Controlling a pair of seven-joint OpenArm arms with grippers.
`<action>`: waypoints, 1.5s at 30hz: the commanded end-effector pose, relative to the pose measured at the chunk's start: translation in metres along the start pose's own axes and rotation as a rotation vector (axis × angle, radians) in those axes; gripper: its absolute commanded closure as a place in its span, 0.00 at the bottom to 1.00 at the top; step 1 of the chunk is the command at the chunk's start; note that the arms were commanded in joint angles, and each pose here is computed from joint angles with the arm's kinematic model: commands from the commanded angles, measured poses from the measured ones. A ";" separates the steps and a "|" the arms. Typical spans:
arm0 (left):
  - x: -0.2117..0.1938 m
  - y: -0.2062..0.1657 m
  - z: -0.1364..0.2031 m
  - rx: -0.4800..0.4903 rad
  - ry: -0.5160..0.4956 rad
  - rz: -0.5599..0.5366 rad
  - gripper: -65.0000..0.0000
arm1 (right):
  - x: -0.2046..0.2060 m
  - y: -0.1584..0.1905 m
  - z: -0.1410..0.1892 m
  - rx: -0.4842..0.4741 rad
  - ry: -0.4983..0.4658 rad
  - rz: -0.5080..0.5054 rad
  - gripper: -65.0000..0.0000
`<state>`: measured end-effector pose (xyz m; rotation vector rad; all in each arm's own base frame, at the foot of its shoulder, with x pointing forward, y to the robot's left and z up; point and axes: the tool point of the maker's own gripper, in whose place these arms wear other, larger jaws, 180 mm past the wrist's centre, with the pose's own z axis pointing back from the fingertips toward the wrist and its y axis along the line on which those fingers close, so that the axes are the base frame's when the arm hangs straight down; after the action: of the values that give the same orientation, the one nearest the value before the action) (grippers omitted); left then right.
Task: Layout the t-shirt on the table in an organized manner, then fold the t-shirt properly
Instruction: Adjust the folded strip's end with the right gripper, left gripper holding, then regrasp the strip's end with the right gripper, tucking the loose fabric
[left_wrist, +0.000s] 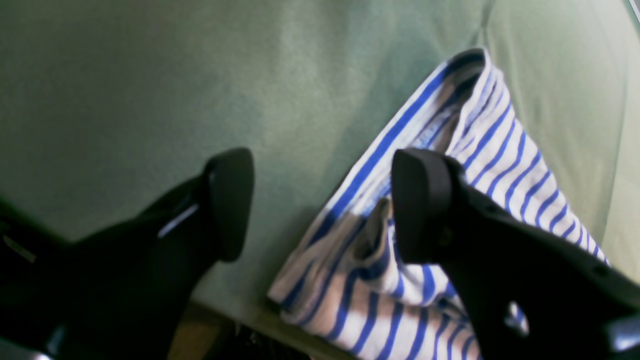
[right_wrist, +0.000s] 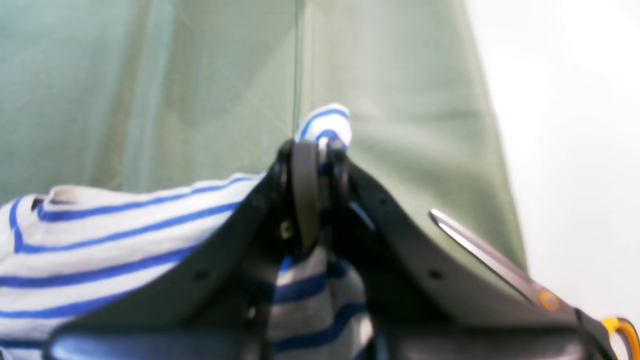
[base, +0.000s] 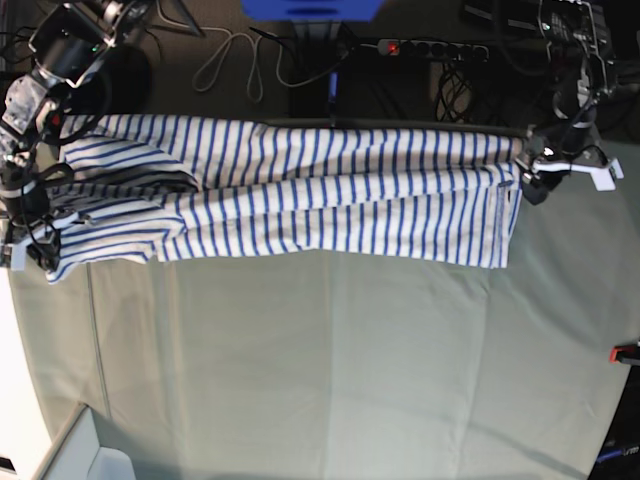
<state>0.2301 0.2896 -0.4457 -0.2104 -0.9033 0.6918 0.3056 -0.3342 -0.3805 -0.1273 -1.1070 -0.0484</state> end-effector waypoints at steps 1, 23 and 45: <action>0.014 -0.003 0.000 -0.016 -0.037 -0.015 0.35 | 0.020 -0.009 0.004 -0.019 -0.067 0.013 1.00; 0.013 -0.002 0.001 -0.012 -0.034 -0.019 0.35 | -0.001 -0.004 0.042 0.008 -0.120 -0.149 0.77; 0.012 -0.001 0.002 -0.011 -0.033 -0.020 0.35 | -0.001 0.005 -0.013 0.043 -0.024 -0.070 0.48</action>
<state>0.2289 0.2909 -0.4460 -0.2020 -0.9023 0.6845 0.3074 -0.3221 -0.4079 -0.0312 -1.0700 -0.0950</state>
